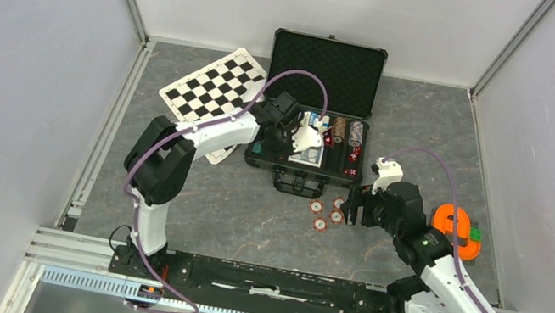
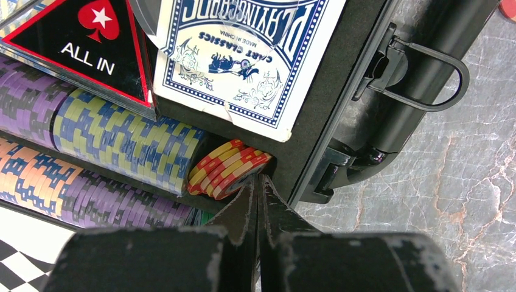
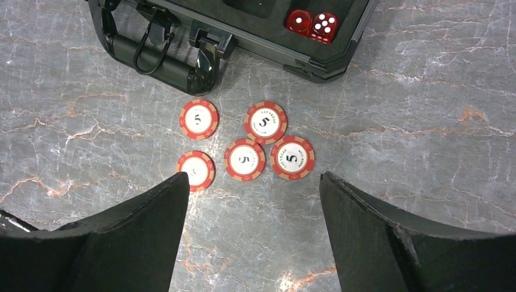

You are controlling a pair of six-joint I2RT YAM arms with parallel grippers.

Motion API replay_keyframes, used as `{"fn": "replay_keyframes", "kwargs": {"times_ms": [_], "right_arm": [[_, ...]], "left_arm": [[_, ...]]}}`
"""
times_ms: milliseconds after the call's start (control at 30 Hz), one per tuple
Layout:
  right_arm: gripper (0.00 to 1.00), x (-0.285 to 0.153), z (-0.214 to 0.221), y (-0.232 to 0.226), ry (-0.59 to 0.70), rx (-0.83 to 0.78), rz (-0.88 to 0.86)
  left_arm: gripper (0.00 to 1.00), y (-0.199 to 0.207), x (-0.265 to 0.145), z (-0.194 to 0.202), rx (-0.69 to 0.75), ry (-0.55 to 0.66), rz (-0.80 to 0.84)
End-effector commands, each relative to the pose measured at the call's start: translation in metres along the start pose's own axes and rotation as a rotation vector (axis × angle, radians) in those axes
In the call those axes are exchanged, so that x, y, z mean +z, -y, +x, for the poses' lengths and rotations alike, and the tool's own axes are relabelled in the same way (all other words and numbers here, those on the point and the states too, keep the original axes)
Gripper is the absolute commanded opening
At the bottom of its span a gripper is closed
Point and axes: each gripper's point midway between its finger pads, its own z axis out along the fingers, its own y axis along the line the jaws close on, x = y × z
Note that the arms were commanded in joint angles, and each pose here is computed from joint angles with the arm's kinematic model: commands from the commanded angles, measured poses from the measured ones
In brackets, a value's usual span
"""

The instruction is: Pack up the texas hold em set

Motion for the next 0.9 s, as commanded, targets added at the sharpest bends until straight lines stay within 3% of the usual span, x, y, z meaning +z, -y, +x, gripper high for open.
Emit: {"fn": "replay_keyframes", "kwargs": {"times_ms": [0, 367, 500, 733, 867], "right_arm": [[0.84, 0.000, -0.010, -0.003, 0.036, 0.000, -0.018], [0.84, -0.001, -0.008, -0.003, 0.036, 0.003, -0.021], [0.84, -0.002, -0.009, -0.003, 0.042, 0.005, -0.022], [0.84, -0.003, -0.009, -0.004, 0.044, 0.011, -0.023], [0.84, -0.003, -0.008, -0.004, 0.041, 0.016, -0.024]], "left_arm": [[0.02, 0.016, 0.023, 0.004, -0.010, 0.026, 0.056], [0.02, 0.037, 0.031, 0.011, 0.034, -0.034, 0.220], [0.02, 0.021, 0.035, 0.008, -0.037, -0.040, 0.125], [0.02, 0.004, 0.028, 0.002, -0.108, 0.071, -0.078], [0.02, 0.015, 0.030, 0.002, -0.102, 0.100, -0.076]]}}
